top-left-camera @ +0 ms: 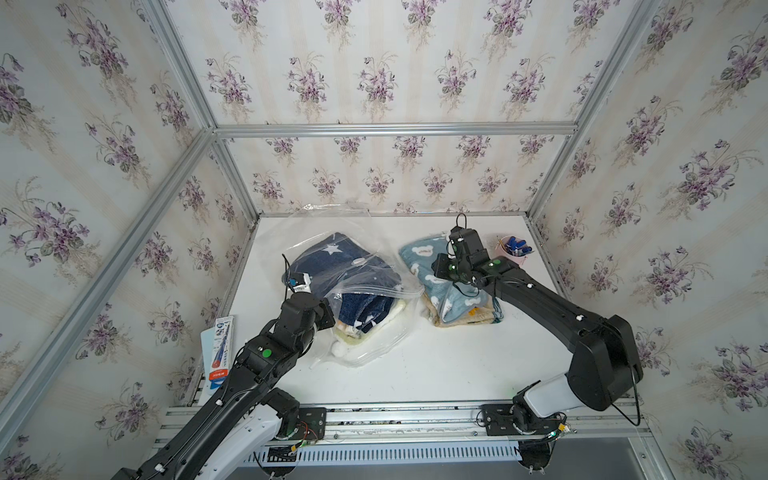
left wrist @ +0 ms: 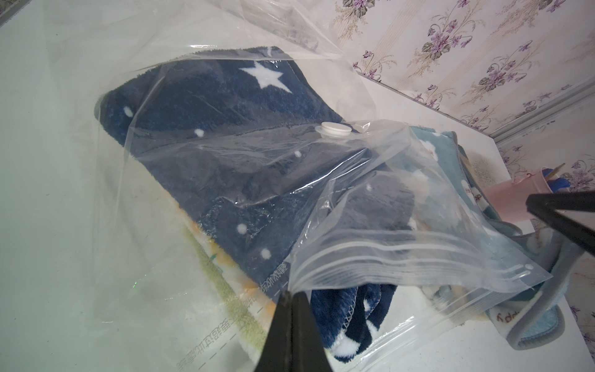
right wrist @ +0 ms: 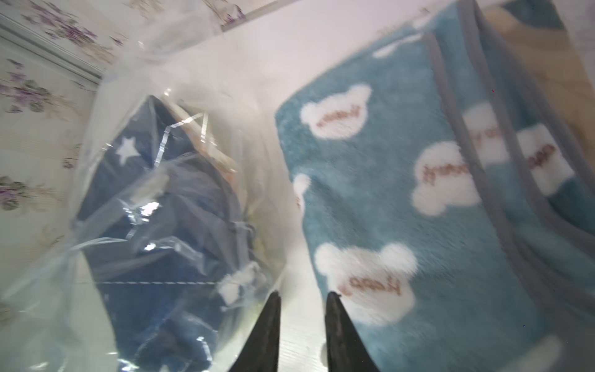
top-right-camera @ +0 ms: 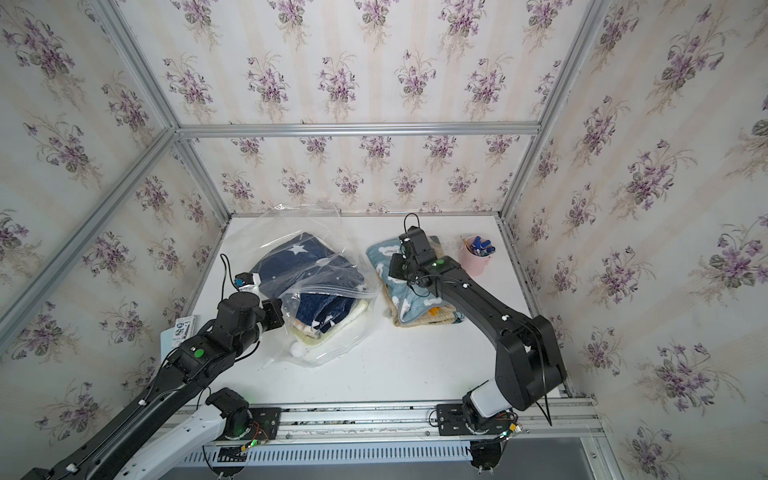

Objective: Take the blanket out of the vacuum bag
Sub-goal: Adjust the blanket at the center of the board.

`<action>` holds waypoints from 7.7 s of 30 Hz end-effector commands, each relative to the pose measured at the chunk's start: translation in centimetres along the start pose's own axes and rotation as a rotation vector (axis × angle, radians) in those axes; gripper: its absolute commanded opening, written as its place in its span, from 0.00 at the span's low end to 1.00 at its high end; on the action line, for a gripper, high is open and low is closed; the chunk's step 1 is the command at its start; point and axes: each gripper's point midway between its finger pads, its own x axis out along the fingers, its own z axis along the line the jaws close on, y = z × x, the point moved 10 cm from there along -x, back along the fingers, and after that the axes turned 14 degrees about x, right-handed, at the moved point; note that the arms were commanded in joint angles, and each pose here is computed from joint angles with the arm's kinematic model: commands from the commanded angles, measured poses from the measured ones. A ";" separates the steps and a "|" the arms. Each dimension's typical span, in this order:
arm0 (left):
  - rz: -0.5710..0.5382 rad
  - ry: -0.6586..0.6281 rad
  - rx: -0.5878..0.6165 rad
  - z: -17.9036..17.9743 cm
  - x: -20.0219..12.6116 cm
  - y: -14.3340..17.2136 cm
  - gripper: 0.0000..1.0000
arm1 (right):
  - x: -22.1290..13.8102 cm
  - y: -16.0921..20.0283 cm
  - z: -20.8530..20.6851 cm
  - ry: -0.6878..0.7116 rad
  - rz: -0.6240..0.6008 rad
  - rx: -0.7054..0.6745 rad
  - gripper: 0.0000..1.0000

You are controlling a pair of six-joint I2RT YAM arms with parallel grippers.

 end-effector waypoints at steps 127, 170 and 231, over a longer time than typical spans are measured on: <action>0.026 -0.070 0.025 -0.1 1.3 -1.8 0.00 | 9.0 -14.5 -3.1 0.065 -0.105 -0.163 0.00; 0.006 0.019 -0.006 -0.2 0.7 -1.0 0.00 | 2.2 -3.1 -12.2 0.178 -0.048 0.203 0.56; -0.019 0.035 -0.030 0.5 -1.1 -0.4 0.00 | -1.4 7.1 -0.9 0.280 0.003 -0.329 0.22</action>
